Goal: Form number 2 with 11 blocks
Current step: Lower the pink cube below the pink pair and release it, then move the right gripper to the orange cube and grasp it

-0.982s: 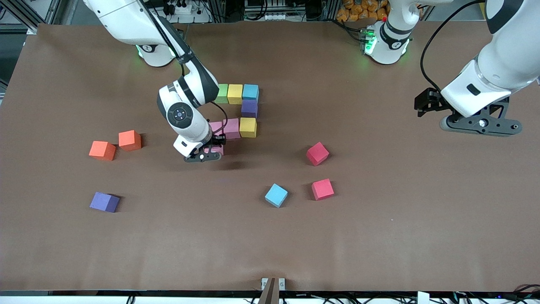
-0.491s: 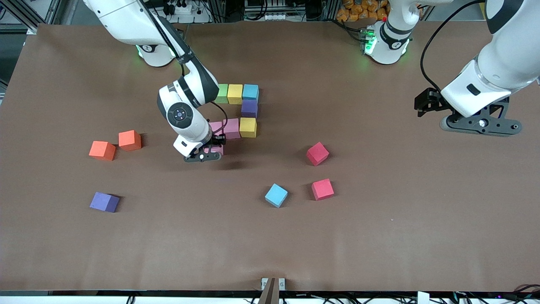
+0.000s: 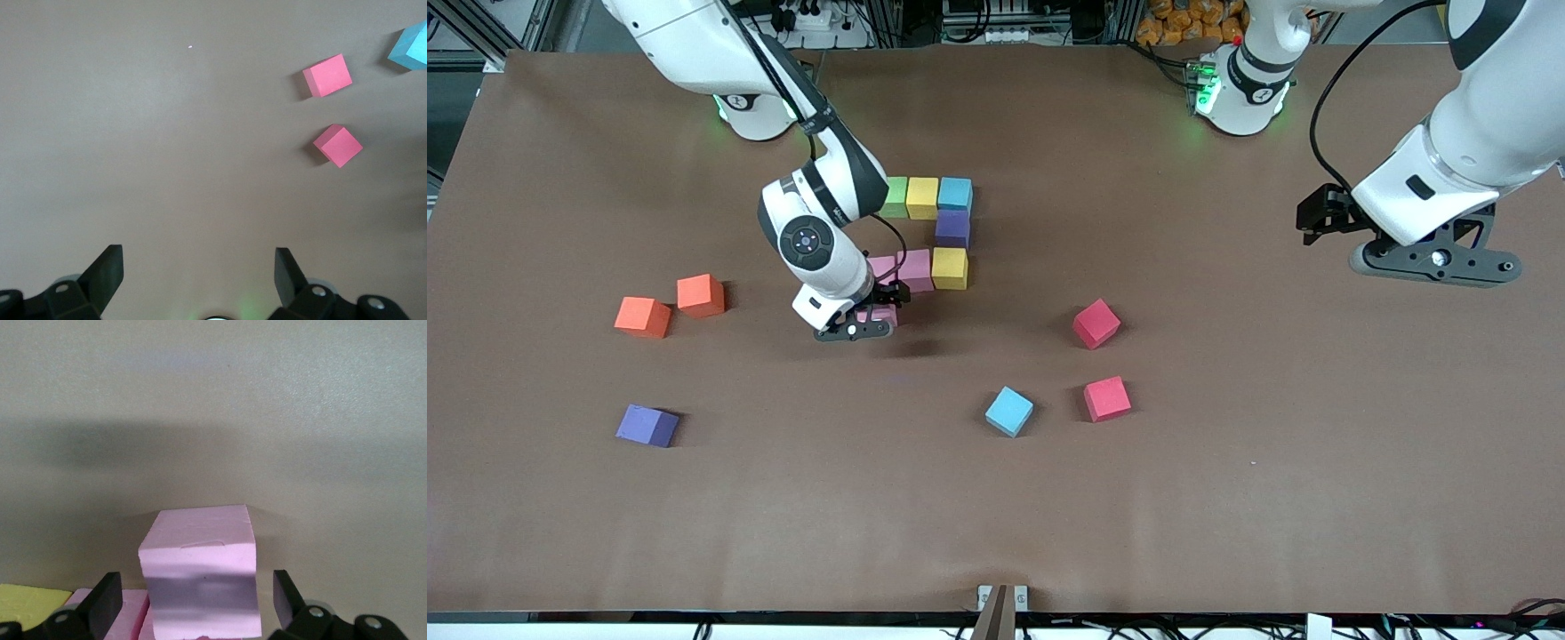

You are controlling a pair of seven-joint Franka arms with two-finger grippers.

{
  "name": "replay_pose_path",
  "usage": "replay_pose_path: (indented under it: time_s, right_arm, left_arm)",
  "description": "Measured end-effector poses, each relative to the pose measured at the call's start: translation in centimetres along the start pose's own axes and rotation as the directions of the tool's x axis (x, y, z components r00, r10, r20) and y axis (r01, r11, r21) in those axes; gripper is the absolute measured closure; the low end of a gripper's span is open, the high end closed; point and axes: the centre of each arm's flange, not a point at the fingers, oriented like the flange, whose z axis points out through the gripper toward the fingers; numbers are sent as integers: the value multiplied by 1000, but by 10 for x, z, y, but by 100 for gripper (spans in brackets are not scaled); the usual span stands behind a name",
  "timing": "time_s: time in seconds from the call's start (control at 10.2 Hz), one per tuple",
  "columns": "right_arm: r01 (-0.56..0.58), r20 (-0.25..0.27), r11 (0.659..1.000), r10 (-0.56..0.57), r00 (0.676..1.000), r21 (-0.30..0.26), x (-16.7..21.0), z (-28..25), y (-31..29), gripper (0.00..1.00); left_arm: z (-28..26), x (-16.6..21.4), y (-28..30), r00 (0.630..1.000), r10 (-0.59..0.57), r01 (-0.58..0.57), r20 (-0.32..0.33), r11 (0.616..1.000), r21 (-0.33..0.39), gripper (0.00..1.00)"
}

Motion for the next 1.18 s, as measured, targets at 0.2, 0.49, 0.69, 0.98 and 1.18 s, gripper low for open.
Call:
replay_pose_path:
  time_s: [0.2, 0.49, 0.69, 0.98, 1.18]
  right_arm:
    - [-3, -14, 1000, 3, 1000, 4, 2, -7, 1, 0]
    - [-45, -57, 999, 46, 997, 19, 13, -41, 23, 0]
    - [-59, -17, 998, 59, 998, 4, 19, -54, 63, 0]
    - [-26, 54, 998, 29, 998, -50, 27, -54, 146, 0]
    - [-2, 83, 995, 11, 996, -103, 21, -41, 176, 0]
  left_arm:
    - [0, 0, 0, 1000, 0, 0, 0, 1000, -1, 0]
    - [-1, -1, 7, 1000, 13, -13, -1, 1000, -2, 0]
    - [-1, -1, 11, 1000, 21, -21, -1, 1000, -3, 0]
    - [-1, -1, 11, 1000, 21, -21, -1, 1000, -3, 0]
    - [-1, -1, 12, 1000, 22, -22, -1, 1000, -3, 0]
